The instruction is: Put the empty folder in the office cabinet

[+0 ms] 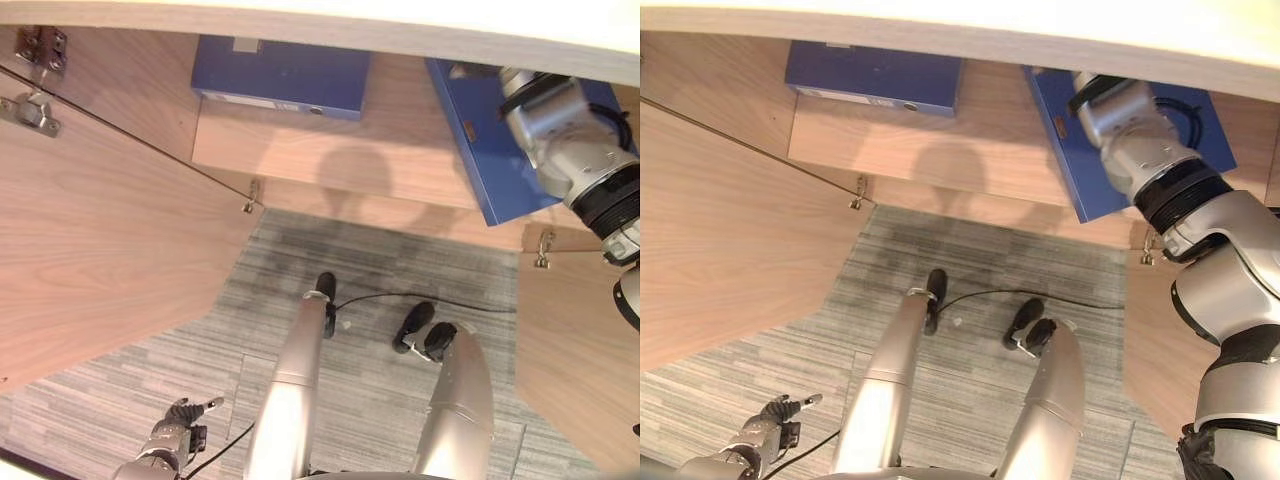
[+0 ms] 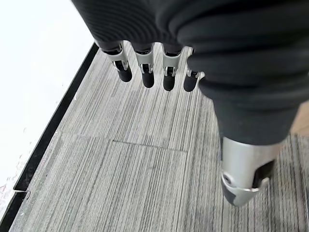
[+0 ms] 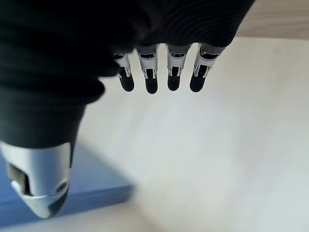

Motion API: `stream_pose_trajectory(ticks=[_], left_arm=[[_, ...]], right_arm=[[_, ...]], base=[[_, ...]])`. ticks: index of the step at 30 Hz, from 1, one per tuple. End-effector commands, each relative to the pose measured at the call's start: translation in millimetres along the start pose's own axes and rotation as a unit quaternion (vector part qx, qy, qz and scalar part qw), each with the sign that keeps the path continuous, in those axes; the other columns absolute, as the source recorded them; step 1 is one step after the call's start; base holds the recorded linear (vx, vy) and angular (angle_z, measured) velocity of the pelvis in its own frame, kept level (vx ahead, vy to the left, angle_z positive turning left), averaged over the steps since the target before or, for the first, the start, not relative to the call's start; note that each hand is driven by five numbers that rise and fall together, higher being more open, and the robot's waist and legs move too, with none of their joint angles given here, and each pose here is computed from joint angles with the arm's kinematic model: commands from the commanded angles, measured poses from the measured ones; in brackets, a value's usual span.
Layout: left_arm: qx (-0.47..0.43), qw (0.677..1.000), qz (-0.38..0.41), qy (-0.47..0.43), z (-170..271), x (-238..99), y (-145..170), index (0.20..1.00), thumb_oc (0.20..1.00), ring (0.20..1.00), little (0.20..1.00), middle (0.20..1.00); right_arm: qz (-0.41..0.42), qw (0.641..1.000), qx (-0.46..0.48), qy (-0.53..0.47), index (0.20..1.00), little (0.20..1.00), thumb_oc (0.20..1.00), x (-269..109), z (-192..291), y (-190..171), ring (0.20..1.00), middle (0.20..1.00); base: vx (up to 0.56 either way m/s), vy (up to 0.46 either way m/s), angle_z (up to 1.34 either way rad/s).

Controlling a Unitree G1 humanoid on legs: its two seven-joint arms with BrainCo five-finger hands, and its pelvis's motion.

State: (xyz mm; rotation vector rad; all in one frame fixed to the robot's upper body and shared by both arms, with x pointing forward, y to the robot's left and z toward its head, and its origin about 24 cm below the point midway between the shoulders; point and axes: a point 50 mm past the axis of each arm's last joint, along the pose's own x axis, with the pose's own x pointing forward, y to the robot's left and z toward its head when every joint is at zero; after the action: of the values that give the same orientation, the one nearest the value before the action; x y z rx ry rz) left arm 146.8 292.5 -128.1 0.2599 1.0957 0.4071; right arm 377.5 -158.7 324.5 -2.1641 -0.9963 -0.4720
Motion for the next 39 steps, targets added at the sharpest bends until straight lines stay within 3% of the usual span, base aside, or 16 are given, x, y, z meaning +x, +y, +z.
stream_pose_trajectory(ticks=[1,11,20,39], left_arm=[[0.016,0.998,0.043,0.036,-25,-1,28,1.000,1.000,1.000,1.000,1.000],[0.008,0.999,0.042,0.034,-21,-1,19,1.000,1.000,1.000,1.000,1.000],[0.001,0.999,0.047,0.022,-6,0,14,1.000,1.000,1.000,1.000,1.000],[-0.013,0.998,0.055,0.010,13,2,13,1.000,1.000,1.000,1.000,1.000]], right_arm=[[-0.040,0.999,-0.019,0.004,1.000,1.000,1.000,8,-11,-20,1.000,1.000],[-0.046,0.991,0.118,-0.042,1.000,1.000,1.000,8,54,-23,1.000,1.000],[0.049,0.970,0.234,-0.052,1.000,1.000,1.000,2,138,2,1.000,1.000],[0.149,0.920,0.360,0.041,1.000,1.000,1.000,-32,171,38,1.000,1.000]], base=[[0.00,0.000,0.00],[0.00,-0.001,-0.02],[-0.01,0.010,-0.06],[0.00,0.002,-0.01]])
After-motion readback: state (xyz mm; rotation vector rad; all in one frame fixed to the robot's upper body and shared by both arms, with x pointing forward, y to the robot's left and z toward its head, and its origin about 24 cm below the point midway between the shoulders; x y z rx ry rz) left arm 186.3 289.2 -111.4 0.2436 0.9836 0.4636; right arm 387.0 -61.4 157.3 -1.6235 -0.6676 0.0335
